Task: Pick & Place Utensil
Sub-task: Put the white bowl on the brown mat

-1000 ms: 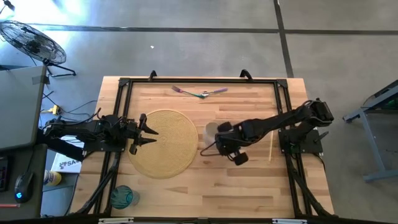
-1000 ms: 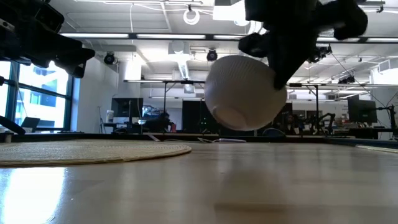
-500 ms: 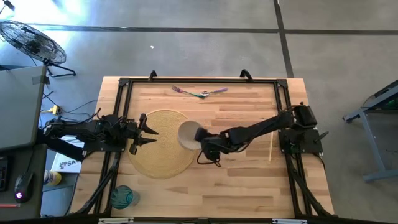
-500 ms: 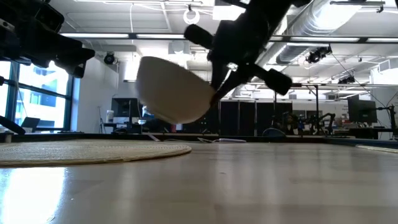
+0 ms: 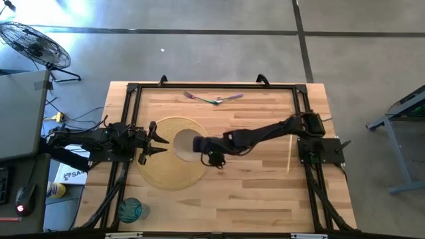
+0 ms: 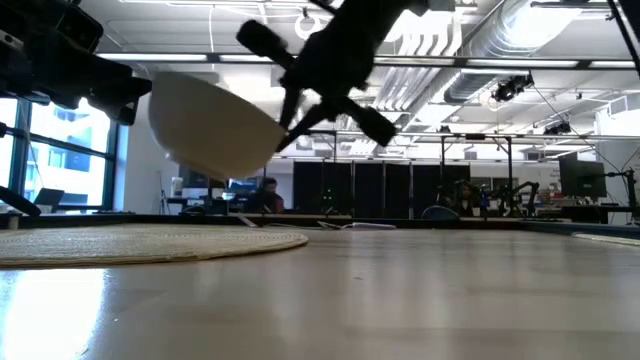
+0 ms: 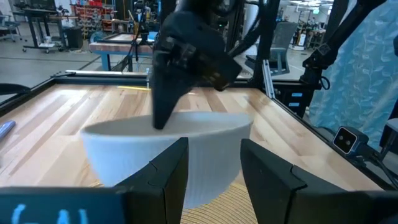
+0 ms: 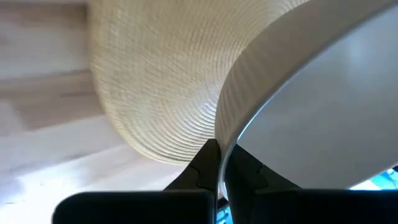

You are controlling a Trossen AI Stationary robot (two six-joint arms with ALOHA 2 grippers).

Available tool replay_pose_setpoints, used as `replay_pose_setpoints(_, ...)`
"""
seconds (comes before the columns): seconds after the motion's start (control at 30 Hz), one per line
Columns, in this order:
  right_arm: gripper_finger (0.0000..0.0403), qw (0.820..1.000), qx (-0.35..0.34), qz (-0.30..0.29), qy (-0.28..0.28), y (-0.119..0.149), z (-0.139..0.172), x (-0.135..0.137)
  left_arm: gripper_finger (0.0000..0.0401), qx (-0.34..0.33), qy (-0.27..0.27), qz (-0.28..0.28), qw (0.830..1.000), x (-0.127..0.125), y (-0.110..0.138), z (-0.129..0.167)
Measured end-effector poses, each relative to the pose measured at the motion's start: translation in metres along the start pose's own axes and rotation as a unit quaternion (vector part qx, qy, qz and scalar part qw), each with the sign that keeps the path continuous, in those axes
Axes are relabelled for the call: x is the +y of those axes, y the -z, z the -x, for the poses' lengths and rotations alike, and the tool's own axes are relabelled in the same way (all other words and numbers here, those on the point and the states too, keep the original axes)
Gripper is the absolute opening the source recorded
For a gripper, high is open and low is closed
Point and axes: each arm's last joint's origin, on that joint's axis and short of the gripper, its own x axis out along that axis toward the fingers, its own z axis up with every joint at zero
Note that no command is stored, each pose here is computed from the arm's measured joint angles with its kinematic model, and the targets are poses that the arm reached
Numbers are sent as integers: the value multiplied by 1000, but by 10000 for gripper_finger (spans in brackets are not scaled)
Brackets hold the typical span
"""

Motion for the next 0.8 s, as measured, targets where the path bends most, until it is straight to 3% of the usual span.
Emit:
replay_pose_setpoints(0.23, 3, 998, -5, 60, -22, 3, -37, -3, 143, 0, 0, 0, 1000, 0, 0, 0)
replay_pose_setpoints(0.63, 5, 998, -40, 55, -10, 8, -69, -14, 143, 1, 0, 0, 1000, 0, 0, 0)
replay_pose_setpoints(0.8, 8, 999, -41, 23, 8, 11, -72, -17, 143, 1, 0, 0, 1000, 0, 0, 0)
